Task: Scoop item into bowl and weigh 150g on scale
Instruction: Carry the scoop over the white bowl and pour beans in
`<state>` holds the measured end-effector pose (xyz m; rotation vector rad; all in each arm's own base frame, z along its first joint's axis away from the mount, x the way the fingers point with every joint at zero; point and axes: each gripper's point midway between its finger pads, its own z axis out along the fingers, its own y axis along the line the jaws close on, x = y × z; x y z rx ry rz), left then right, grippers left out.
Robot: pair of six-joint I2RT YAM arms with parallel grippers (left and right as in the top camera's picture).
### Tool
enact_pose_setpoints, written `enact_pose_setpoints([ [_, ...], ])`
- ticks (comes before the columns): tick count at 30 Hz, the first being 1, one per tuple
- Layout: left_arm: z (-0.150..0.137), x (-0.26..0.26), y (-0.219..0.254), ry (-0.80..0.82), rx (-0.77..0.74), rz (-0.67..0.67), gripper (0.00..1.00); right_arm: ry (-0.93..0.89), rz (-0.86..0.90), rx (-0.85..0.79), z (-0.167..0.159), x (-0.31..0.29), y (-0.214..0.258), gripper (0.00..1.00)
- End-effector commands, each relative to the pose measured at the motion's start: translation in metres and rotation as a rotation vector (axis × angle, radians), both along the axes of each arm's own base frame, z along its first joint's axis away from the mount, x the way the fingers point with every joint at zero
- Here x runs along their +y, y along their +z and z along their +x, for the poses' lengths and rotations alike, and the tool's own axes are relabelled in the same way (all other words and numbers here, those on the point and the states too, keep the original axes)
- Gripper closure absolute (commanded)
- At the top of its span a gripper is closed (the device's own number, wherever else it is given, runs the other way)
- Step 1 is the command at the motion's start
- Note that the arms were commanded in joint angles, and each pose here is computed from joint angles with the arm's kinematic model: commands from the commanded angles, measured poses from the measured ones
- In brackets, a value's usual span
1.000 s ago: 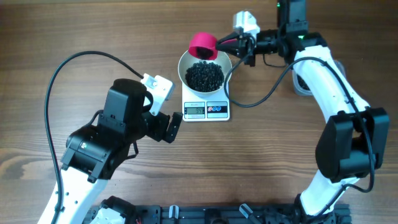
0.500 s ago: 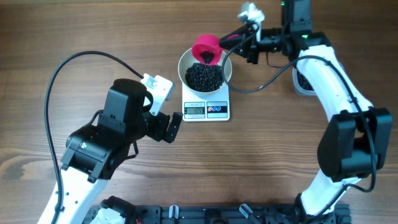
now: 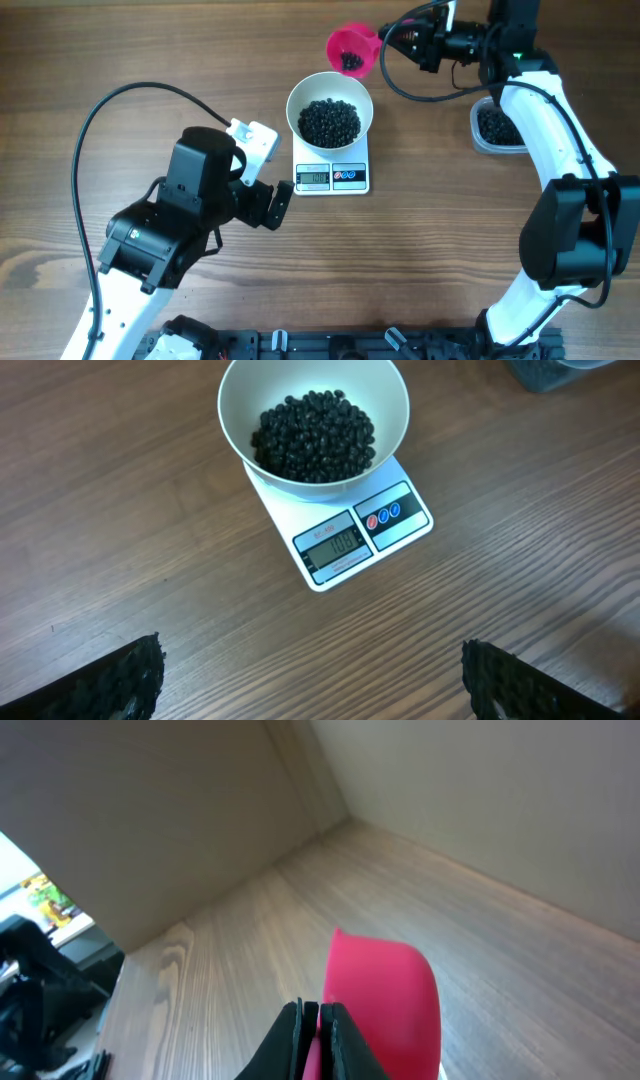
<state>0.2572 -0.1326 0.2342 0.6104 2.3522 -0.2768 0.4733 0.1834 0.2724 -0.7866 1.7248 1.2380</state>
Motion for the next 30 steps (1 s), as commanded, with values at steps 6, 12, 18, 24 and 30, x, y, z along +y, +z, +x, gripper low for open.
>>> enact_pose_setpoints([
  [6,0.001,-0.001,0.007,-0.009,-0.018,-0.012,0.00,0.104,-0.058,-0.262,-0.019,0.037,0.017,0.95],
  [12,0.001,-0.001,0.007,-0.009,-0.018,-0.012,0.00,0.051,-0.393,-0.485,-0.006,0.046,-0.034,0.96],
  [18,0.001,-0.001,0.007,-0.010,-0.018,-0.012,0.00,0.080,-0.483,-0.561,-0.021,0.064,-0.031,0.96],
  [24,0.001,-0.001,0.007,-0.009,-0.018,-0.011,0.00,0.104,-0.503,-0.544,-0.044,0.062,-0.016,0.96],
  [30,0.001,-0.001,0.007,-0.009,-0.018,-0.012,0.00,0.095,-0.537,-0.504,-0.054,0.055,-0.014,0.96],
])
